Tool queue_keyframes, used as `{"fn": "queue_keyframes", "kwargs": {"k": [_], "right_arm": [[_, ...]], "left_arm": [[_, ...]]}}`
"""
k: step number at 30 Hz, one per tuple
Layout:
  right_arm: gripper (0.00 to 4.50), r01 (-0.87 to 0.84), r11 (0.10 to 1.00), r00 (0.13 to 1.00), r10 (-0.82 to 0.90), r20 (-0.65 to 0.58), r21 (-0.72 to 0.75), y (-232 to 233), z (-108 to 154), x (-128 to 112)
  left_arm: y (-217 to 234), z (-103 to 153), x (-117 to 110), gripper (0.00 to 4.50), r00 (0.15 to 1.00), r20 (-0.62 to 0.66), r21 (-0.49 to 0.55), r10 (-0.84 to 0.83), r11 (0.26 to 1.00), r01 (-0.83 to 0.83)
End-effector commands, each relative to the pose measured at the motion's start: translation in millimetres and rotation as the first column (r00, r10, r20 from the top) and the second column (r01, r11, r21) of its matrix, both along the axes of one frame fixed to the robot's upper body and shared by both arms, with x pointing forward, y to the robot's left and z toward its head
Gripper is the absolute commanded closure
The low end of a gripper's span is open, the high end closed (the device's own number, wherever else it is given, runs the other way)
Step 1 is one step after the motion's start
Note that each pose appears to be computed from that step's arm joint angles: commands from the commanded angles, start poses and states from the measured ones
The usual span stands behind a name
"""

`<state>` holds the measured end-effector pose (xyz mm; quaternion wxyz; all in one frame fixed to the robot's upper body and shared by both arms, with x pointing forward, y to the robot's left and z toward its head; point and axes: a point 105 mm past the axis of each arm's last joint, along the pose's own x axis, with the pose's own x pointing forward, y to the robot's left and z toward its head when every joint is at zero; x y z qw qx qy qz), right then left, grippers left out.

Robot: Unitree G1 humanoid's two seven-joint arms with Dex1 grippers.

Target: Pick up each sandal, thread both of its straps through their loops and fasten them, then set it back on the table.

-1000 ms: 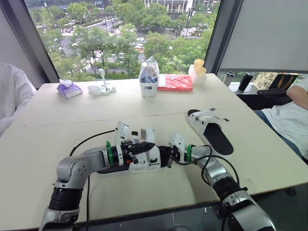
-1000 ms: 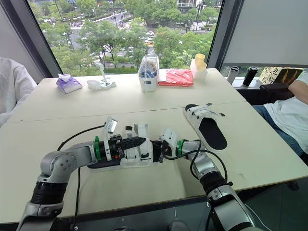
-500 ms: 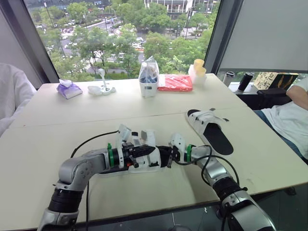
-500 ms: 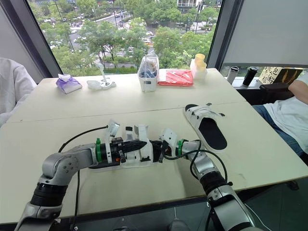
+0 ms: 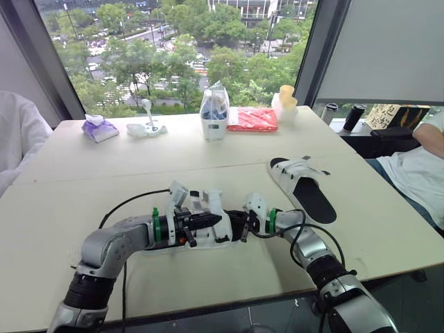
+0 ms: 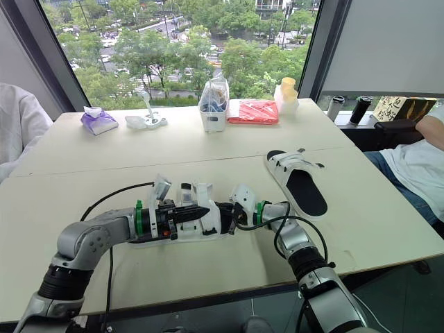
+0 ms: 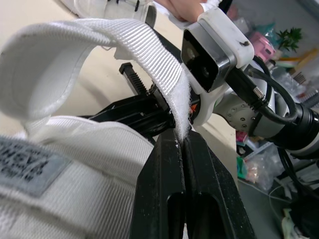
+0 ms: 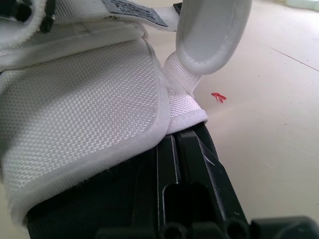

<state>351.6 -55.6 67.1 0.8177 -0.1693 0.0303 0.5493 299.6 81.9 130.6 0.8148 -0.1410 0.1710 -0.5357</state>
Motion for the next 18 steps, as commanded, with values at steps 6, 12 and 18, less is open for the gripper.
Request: {"fn": "queue_keyframes", "kwargs": {"k": [6,12,18], "right_arm": [[4.50,0.003,0.986,0.964,-0.046,-0.261,-0.166,-12,-81,-33],[4.50,-0.003,0.987,0.962,-0.041,-0.268,-0.160,-11,-83,-38],[4.50,-0.005,0.988,0.962,-0.038,-0.271,-0.156,-11,-83,-41]], "left_arm": [[-1,27,6,4.47,0.999,0.018,-0.059,-0.043,0.997,0.044],[0,21,-3,4.47,0.995,0.018,0.003,-0.102,0.995,0.102],[-2,11,-13,4.47,0.991,0.023,0.053,-0.134,0.990,0.132]]}}
